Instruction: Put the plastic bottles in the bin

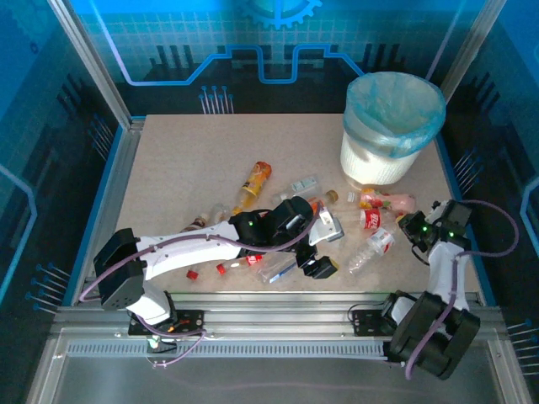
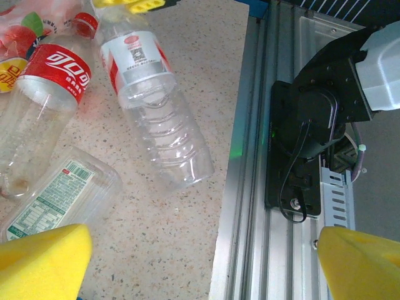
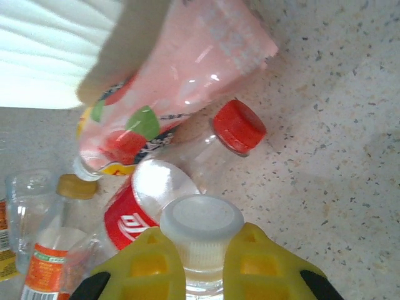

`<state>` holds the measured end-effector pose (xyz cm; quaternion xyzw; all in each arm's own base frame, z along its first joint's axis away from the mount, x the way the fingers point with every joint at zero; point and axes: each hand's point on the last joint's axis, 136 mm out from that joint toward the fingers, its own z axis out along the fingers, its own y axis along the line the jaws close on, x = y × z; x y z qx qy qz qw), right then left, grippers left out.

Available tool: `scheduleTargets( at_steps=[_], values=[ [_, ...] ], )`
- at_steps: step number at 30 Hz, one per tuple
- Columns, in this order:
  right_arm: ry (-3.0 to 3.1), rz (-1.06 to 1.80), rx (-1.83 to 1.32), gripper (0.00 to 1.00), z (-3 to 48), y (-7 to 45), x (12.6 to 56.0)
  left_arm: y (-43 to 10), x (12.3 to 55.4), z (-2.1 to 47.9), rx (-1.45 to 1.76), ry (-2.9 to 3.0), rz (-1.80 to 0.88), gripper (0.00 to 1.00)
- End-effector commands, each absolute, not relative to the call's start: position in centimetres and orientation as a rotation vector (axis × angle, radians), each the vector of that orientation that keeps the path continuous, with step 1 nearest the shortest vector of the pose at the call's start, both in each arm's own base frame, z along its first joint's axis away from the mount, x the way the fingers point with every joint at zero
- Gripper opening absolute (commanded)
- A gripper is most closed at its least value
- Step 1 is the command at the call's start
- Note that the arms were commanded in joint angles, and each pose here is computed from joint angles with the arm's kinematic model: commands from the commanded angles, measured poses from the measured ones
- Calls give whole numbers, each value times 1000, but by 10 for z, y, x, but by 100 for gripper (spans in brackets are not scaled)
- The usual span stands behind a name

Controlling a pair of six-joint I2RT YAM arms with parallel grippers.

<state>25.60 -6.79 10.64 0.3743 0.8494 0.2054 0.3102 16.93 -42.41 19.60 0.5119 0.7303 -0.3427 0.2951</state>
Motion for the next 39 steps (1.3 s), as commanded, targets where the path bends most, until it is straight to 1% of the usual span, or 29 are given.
scheduleTargets(
  at_steps=[1,5,11,19,23,29,35,39],
  values=[
    [2209,528,966,0,129,-63,245,-422,168,210,1357,1889,-902,94],
    [2124,492,864,0,170,-51,234,-419,171,221,1331,1871,-881,94],
    [2019,513,659,0,240,-14,219,-411,187,250,1229,1876,-806,94],
    [1838,517,424,0,369,13,215,-398,211,313,1071,1845,-774,94],
    [1749,503,336,0,437,19,228,-388,236,346,935,1852,-781,94],
    [1647,419,210,0,511,32,264,-377,279,386,749,1879,-842,93],
    [1544,168,92,0,566,47,307,-380,307,416,695,1857,-904,93],
    [1472,70,89,0,585,57,336,-381,322,424,680,1848,-907,92]
  ],
)
